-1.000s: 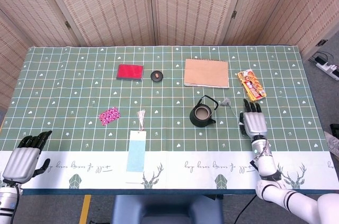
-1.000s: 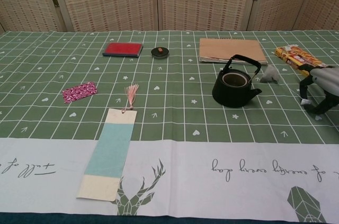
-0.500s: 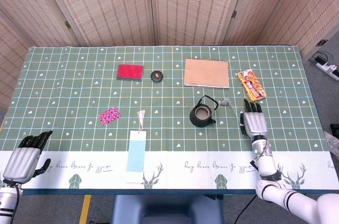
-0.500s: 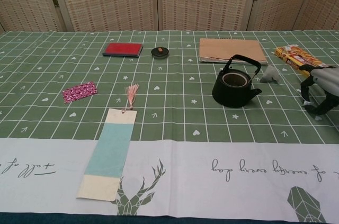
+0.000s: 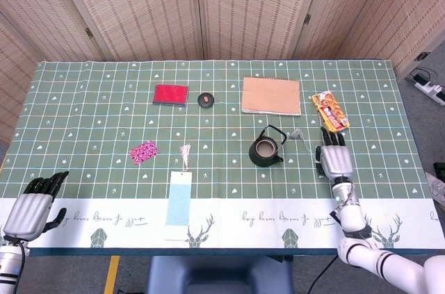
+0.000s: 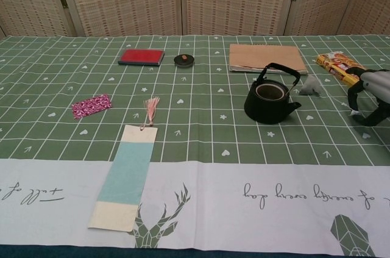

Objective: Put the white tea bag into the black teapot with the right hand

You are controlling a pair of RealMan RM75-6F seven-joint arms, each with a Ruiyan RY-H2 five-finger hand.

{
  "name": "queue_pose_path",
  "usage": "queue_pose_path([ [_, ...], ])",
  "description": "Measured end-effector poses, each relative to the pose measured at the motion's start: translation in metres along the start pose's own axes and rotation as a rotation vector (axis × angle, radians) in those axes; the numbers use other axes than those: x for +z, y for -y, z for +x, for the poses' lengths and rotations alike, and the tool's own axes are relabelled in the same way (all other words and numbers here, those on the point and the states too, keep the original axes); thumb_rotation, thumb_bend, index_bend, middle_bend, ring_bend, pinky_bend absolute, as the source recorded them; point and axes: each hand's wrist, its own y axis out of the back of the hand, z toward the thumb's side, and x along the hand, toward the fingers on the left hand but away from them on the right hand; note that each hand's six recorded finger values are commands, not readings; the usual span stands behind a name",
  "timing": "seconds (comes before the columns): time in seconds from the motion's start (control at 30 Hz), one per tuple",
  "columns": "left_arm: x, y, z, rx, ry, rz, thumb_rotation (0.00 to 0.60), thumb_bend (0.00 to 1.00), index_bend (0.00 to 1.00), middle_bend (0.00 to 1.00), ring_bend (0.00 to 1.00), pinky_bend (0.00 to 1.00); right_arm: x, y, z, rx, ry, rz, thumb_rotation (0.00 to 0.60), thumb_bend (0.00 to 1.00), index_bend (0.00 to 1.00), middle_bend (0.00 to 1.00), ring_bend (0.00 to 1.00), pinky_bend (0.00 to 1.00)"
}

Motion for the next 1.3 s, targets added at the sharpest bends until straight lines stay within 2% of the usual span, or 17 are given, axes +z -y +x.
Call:
queue_pose_path([
  [0.17,0.0,0.001,0.001,-0.002,-0.002,0.003,0.6,0.38,0.0,0.09,0.15,0.14,0.008,-0.021,0.008,-0.041,-0.03,-0.025,0.6,0.42,0.64,0.02,0.0,0.0],
  [0.43,-0.003,0.0,0.003,-0.004,-0.012,-0.011,0.6,0.38,0.0,0.09,0.15,0.14,0.035,-0.076,0.034,-0.141,-0.087,-0.047,0.6,0.42,0.64,0.03,0.0,0.0],
  [0.6,-0.005,0.0,0.004,-0.012,-0.015,-0.018,0.6,0.38,0.0,0.09,0.15,0.14,0.046,-0.114,0.049,-0.209,-0.085,-0.024,0.6,0.42,0.64,0.04,0.0,0.0],
  [0.8,-0.007,-0.002,0.004,-0.014,-0.014,-0.031,0.6,0.38,0.0,0.09,0.15,0.14,0.054,-0.146,0.058,-0.26,-0.066,-0.026,0.6,0.42,0.64,0.04,0.0,0.0],
  [1.1,-0.012,-0.007,0.006,-0.012,-0.012,-0.063,0.6,0.38,0.0,0.09,0.15,0.14,0.076,-0.17,0.061,-0.286,-0.08,-0.024,0.6,0.42,0.64,0.04,0.0,0.0],
  [1.3,-0.019,-0.012,0.006,-0.008,-0.016,-0.1,0.6,0.38,0.0,0.09,0.15,0.14,0.092,-0.176,0.056,-0.286,-0.07,-0.002,0.6,0.42,0.64,0.04,0.0,0.0],
])
